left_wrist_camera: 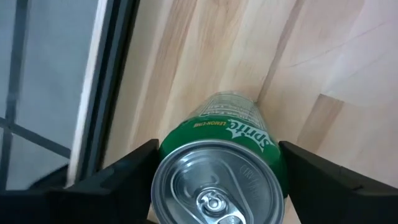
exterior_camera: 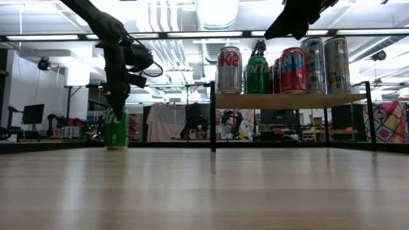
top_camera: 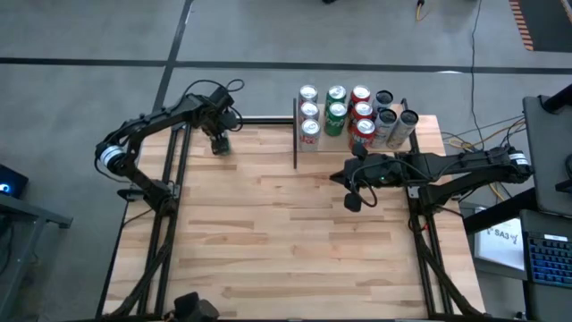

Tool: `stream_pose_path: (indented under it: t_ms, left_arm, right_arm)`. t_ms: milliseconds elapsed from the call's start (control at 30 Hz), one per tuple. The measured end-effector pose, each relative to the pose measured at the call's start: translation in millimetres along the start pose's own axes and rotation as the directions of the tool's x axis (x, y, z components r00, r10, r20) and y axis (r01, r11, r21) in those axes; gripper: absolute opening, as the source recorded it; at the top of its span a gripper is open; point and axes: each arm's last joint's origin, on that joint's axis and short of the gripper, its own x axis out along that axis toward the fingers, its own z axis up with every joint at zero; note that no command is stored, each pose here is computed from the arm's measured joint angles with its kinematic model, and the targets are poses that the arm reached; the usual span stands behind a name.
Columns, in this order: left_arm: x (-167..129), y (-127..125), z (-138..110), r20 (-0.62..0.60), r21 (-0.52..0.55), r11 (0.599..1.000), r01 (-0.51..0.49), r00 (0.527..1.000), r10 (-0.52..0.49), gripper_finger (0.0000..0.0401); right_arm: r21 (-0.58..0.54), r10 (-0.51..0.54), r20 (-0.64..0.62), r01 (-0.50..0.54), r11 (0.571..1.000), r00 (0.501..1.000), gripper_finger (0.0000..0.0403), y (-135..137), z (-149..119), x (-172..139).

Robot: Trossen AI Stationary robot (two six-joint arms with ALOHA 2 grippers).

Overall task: Place canned beverage on shelf
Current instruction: Put the green soda can on the shelf aligned in front of the other green soda can

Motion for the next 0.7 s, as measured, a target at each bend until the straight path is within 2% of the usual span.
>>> stream_pose_path:
  t_ms: [100,300,500,700]
  left_arm:
    - [-4,-6,-1,-0.003,-0.029,0.999,0.030,1.000,-0.030,0.0279]
    - [-12,-27,6,0.061,-0.114,0.981,0.158,0.987,-0.152,0.0279]
    - [-19,-68,25,0.083,-0.104,0.975,0.194,0.979,-0.186,0.0279]
    - [-27,-110,43,0.167,-0.117,0.969,0.219,0.966,-0.198,0.0279]
  right_arm:
    - [0.018,-0.001,-0.017,0.001,1.000,1.000,0.0012,0,-2,-1]
    - [0.037,-0.003,-0.036,0.004,0.999,0.999,0.0012,-1,-4,-5]
    - [0.066,-0.004,-0.079,0.009,0.998,0.997,0.0012,-4,-10,-16]
    - [0.119,-0.011,-0.140,0.027,0.993,0.990,0.0012,-8,-18,-29]
